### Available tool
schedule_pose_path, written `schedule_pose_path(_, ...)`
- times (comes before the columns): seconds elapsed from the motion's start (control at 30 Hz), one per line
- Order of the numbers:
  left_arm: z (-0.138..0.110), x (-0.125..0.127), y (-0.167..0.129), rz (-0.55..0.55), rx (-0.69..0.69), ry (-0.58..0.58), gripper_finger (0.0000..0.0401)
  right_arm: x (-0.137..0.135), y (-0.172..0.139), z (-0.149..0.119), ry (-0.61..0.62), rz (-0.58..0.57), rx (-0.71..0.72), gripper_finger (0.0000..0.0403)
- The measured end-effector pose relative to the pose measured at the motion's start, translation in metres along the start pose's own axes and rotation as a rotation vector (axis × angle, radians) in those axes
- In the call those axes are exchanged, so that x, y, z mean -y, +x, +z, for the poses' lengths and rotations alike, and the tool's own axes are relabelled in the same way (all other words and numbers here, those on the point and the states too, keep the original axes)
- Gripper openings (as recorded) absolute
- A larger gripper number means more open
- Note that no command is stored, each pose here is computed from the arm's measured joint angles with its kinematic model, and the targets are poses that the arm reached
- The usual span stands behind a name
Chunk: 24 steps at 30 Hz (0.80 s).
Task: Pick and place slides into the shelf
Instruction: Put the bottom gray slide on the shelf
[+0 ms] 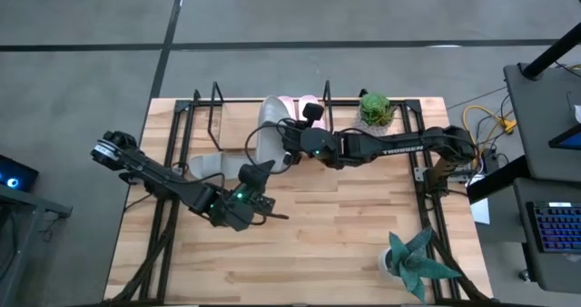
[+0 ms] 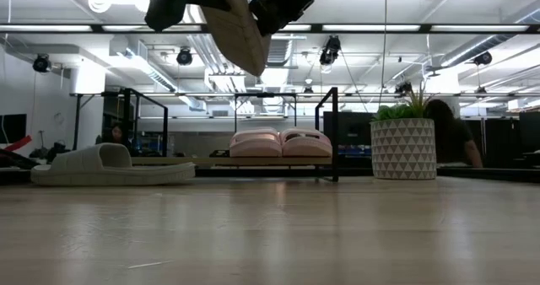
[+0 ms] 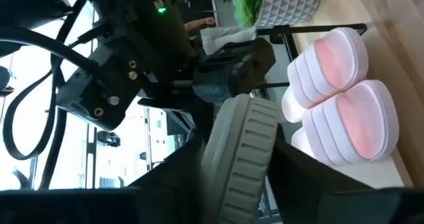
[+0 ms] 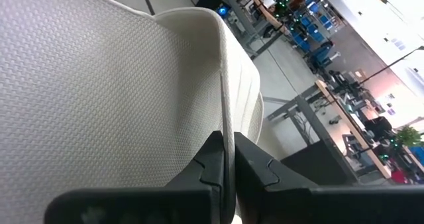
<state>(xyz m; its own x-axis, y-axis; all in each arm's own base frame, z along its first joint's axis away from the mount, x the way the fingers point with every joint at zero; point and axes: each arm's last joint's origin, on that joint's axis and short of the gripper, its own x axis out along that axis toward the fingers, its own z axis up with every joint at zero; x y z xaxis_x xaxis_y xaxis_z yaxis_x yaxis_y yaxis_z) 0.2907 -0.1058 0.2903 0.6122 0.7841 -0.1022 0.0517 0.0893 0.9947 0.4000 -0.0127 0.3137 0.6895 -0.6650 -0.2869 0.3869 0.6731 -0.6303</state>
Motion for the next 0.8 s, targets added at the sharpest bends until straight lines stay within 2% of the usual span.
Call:
schedule_pose_path(0.27, 0.000, 0.002, 0.002, -0.004, -0.002, 0.017, 0.0035, 0.000, -0.001, 0.001, -0.004, 0.002, 0.006, 0.0008)
schedule_pose_path(0.57, -0.001, 0.001, 0.002, 0.001, -0.009, 0.006, 0.0033, 0.000, -0.001, 0.002, -0.015, 0.004, 0.010, 0.0016)
schedule_pose_path(0.67, -0.003, -0.003, 0.001, 0.011, -0.020, -0.017, 0.0033, 0.001, -0.003, 0.002, -0.045, 0.004, 0.015, 0.0039)
schedule_pose_path(0.8, -0.013, -0.016, -0.002, 0.032, -0.039, -0.106, 0.0032, 0.006, -0.007, 0.004, -0.065, -0.016, 0.010, 0.0083)
